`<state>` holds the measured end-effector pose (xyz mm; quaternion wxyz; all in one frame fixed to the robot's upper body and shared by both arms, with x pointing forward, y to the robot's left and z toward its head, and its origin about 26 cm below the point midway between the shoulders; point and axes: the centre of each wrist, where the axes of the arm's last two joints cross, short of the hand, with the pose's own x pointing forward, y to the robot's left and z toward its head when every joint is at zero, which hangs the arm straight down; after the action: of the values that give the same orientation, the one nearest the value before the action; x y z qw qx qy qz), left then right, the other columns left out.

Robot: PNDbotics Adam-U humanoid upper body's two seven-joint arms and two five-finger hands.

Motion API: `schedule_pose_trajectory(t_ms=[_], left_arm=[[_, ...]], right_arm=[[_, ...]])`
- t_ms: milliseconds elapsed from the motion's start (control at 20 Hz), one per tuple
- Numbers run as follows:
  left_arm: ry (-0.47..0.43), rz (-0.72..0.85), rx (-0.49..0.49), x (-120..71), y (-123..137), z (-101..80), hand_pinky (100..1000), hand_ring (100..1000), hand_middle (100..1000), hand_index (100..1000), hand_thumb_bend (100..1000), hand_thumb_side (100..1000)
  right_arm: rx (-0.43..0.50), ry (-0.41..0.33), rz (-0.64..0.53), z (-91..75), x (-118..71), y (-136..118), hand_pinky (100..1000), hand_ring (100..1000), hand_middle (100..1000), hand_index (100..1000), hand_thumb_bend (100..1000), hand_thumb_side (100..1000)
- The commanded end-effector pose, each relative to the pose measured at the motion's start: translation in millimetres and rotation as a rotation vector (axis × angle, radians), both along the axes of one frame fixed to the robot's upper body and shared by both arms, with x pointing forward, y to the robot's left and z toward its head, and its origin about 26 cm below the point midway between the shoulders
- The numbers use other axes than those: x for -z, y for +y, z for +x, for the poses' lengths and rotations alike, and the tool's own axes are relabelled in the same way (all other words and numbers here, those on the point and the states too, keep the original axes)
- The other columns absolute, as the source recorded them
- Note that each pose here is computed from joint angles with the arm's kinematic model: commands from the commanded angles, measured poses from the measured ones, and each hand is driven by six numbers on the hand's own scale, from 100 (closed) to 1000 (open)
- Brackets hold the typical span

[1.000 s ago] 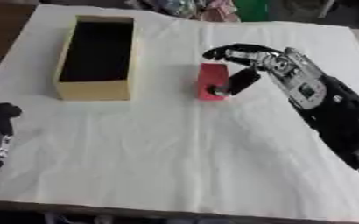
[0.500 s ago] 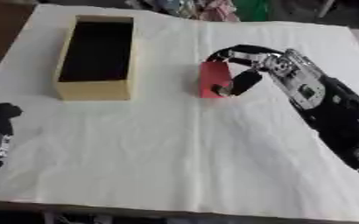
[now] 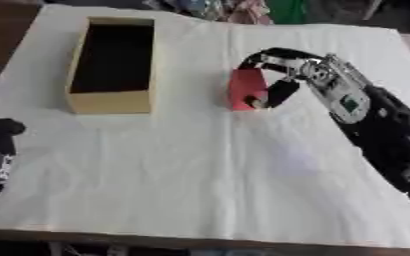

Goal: Pick up objects on the table and place them in the box.

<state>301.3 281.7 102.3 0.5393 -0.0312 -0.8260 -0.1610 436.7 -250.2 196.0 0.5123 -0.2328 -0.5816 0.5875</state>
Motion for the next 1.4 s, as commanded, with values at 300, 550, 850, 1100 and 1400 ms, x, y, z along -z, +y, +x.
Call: schedule_pose_trajectory(t_ms=[300, 550, 850, 1100, 1400], left_arm=[[-0.022, 0.009, 0.01, -6.4, -0.1, 0.0, 1000, 815, 689, 761, 100, 290], [-0.025, 0.009, 0.026, -7.5, -2.4, 0.9, 1000, 815, 689, 760, 100, 290], [-0.031, 0.009, 0.041, -9.5, -4.6, 2.1, 1000, 815, 689, 760, 100, 288], [-0.033, 0.009, 0.057, -10.7, -7.1, 3.2, 1000, 814, 688, 760, 100, 288], [-0.036, 0.011, 0.071, -12.1, -9.3, 4.3, 1000, 814, 688, 759, 100, 286]], right_arm=[[-0.05, -0.153, 0.026, 0.6, -43.3, 26.1, 948, 1000, 534, 783, 194, 100], [-0.114, -0.206, 0.024, 4.1, -58.4, 56.5, 946, 1000, 536, 785, 191, 100], [-0.17, -0.263, 0.03, 8.5, -68.5, 90.3, 944, 1000, 540, 793, 181, 100], [-0.212, -0.3, 0.045, 9.9, -71.5, 116.3, 942, 1000, 555, 813, 169, 100], [-0.251, -0.324, 0.059, 10.5, -67.9, 143.2, 940, 1000, 594, 846, 164, 100]])
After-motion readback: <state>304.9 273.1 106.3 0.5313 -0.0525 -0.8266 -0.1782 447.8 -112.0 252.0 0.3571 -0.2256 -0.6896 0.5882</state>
